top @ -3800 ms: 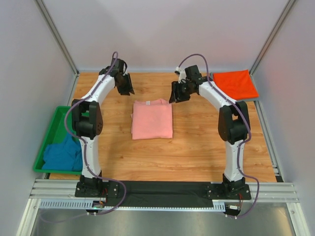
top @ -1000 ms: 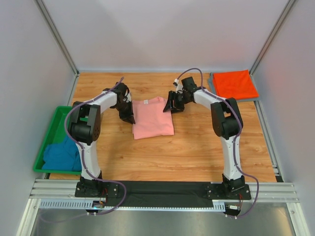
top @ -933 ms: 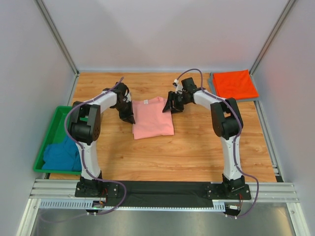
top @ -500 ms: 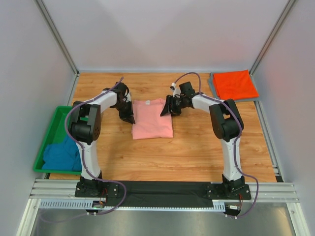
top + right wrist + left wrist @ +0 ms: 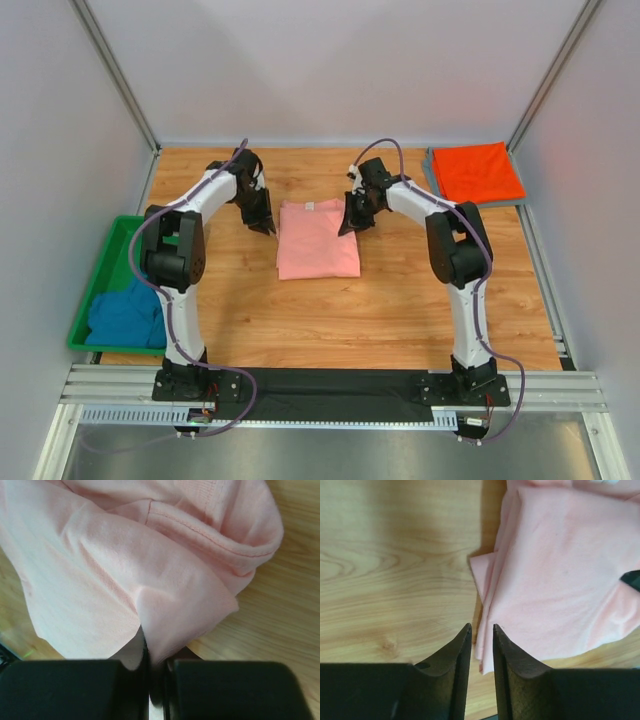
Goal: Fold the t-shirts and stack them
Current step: Neatly place the folded tshirt to the corner
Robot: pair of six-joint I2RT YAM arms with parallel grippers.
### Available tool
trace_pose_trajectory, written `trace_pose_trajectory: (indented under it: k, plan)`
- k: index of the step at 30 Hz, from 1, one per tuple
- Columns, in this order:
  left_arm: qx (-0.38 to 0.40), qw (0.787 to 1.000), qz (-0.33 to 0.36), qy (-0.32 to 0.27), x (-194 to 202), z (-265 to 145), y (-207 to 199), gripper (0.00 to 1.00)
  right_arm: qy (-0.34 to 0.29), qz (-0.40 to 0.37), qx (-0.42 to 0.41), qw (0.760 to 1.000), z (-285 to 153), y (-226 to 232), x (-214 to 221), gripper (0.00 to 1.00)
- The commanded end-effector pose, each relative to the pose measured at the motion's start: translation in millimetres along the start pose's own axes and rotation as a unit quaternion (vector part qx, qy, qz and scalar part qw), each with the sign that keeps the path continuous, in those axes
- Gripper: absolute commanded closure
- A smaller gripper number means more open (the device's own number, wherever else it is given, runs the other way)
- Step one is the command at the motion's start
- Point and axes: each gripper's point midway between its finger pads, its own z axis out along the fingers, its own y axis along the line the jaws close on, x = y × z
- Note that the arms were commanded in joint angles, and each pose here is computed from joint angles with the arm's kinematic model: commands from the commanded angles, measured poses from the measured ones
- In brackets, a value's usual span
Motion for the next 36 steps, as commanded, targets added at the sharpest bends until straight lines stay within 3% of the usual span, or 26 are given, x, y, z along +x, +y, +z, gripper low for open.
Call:
trace_pose_trajectory:
  k: [1, 7, 8, 10, 11, 12, 16, 18, 21, 28, 31, 34, 36]
  plan:
    - [-0.003, 0.998, -0.001, -0.058, -25, -48, -16, 0.69, 0.018, -0.024, 0.100, 0.995, -29, -39, 0, 1.00]
    - [0.026, 0.997, 0.012, -0.076, -16, -61, -24, 0.65, 0.044, -0.033, 0.122, 0.991, -41, -58, 5, 0.96]
    - [0.068, 0.994, 0.028, -0.081, -18, -60, -38, 0.65, 0.037, -0.026, 0.117, 0.992, -43, -56, 0, 0.83]
    - [0.090, 0.993, 0.031, -0.064, -8, -47, -40, 0.65, 0.027, -0.008, 0.102, 0.994, -47, -55, -8, 0.67]
    - [0.103, 0.992, 0.037, -0.062, -8, -44, -45, 0.65, 0.019, 0.000, 0.097, 0.995, -50, -54, -13, 0.53]
    - [0.102, 0.993, 0.038, -0.053, -6, -35, -44, 0.65, 0.007, 0.012, 0.092, 0.996, -57, -53, -19, 0.50]
    - [0.115, 0.992, 0.041, -0.033, -9, -18, -47, 0.65, -0.020, 0.012, 0.085, 0.996, -74, -52, -31, 0.49]
    - [0.129, 0.990, 0.050, -0.035, -16, -14, -53, 0.65, -0.029, 0.010, 0.080, 0.996, -79, -57, -36, 0.55]
    - [0.161, 0.985, 0.054, -0.041, -30, -11, -66, 0.65, -0.035, 0.011, 0.057, 0.998, -73, -62, -41, 0.62]
    - [0.230, 0.970, 0.064, -0.053, -58, -8, -100, 0.65, -0.065, 0.005, 0.004, 0.998, -54, -66, -66, 0.64]
    - [0.268, 0.958, 0.082, -0.063, -66, -12, -122, 0.66, -0.066, 0.015, -0.018, 0.998, -56, -59, -68, 0.69]
    - [0.285, 0.953, 0.084, -0.060, -67, -7, -136, 0.66, -0.081, 0.014, -0.014, 0.997, -65, -60, -73, 0.69]
    - [0.292, 0.952, 0.070, -0.052, -70, 8, -138, 0.66, -0.088, 0.019, -0.016, 0.996, -69, -66, -78, 0.64]
